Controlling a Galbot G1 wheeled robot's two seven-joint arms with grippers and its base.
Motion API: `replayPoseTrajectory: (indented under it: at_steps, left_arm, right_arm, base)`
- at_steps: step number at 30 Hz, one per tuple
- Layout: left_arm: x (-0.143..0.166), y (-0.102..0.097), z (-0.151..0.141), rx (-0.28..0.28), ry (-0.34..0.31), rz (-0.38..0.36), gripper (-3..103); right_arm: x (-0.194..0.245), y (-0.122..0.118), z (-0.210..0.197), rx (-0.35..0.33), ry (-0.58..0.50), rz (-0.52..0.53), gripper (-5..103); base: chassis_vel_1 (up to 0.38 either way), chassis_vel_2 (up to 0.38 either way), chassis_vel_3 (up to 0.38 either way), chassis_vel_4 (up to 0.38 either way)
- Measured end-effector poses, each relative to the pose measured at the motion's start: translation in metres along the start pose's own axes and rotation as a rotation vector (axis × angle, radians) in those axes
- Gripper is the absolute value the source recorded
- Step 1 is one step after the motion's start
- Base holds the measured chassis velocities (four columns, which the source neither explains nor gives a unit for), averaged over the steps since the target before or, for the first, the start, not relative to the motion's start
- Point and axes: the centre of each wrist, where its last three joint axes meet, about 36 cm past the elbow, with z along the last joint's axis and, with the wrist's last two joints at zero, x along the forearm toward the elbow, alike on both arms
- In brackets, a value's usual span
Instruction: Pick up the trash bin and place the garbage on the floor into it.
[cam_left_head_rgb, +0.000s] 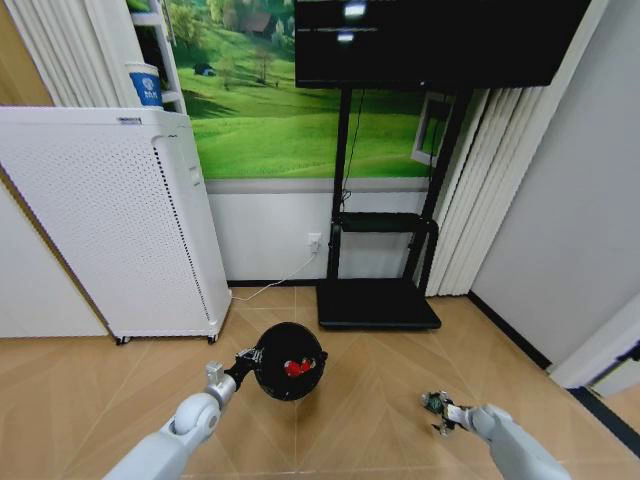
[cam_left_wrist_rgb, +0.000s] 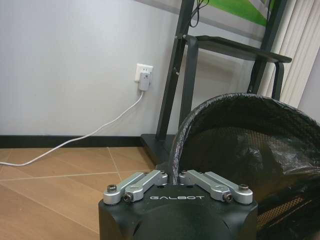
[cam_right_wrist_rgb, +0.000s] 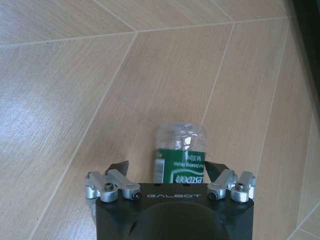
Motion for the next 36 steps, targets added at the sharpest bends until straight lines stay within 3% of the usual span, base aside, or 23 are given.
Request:
replayPoseTrajectory:
  at_steps: [3, 5, 8, 11, 12, 14, 20, 23, 33, 36]
  left_arm:
    - [0.001, 0.000, -0.001, 0.000, -0.002, 0.000, 3]
    - [0.004, 0.001, -0.001, 0.000, -0.002, -0.003, 3]
    - [0.005, 0.000, -0.001, 0.001, -0.002, -0.003, 3]
    - [0.006, 0.000, -0.001, 0.002, -0.004, -0.004, 3]
    - [0.006, 0.000, -0.001, 0.002, -0.004, -0.004, 3]
    - [0.006, 0.000, -0.001, 0.002, -0.006, -0.004, 3]
    - [0.005, 0.001, -0.003, 0.005, -0.008, -0.008, 3]
    - [0.002, 0.005, 0.001, 0.014, 0.010, -0.021, 3]
    - [-0.012, 0.017, 0.000, -0.005, 0.025, -0.027, 3]
    - [-0.015, 0.031, 0.000, -0.024, 0.038, -0.041, 3]
  right_arm:
    - [0.000, 0.001, 0.000, -0.001, 0.001, -0.004, 84]
    - [0.000, 0.003, 0.001, -0.004, 0.001, -0.012, 68]
    - [0.000, 0.006, 0.002, -0.009, 0.001, -0.014, 61]
    - [0.002, 0.010, 0.006, -0.015, 0.002, -0.012, 45]
    - [0.002, 0.010, 0.006, -0.015, 0.002, -0.012, 45]
    - [0.003, 0.012, 0.009, -0.020, 0.000, -0.007, 35]
    - [0.007, 0.018, 0.014, -0.028, -0.016, 0.017, 26]
    - [0.017, 0.026, 0.013, -0.059, -0.065, 0.099, 19]
    - [0.047, 0.027, -0.003, -0.061, -0.157, 0.212, 19]
    - [0.062, 0.017, -0.027, -0.086, -0.259, 0.282, 19]
  base:
    - [0.000, 0.000, 0.000, 0.000]
    - [0.000, 0.000, 0.000, 0.000]
    - [0.000, 0.000, 0.000, 0.000]
    - [0.000, 0.000, 0.000, 0.000]
    - [0.000, 0.000, 0.000, 0.000]
    - [0.000, 0.000, 0.000, 0.000]
    - [0.000, 0.000, 0.000, 0.000]
    - [0.000, 0.000, 0.000, 0.000]
    - [0.000, 0.000, 0.000, 0.000]
    - [0.000, 0.000, 0.000, 0.000]
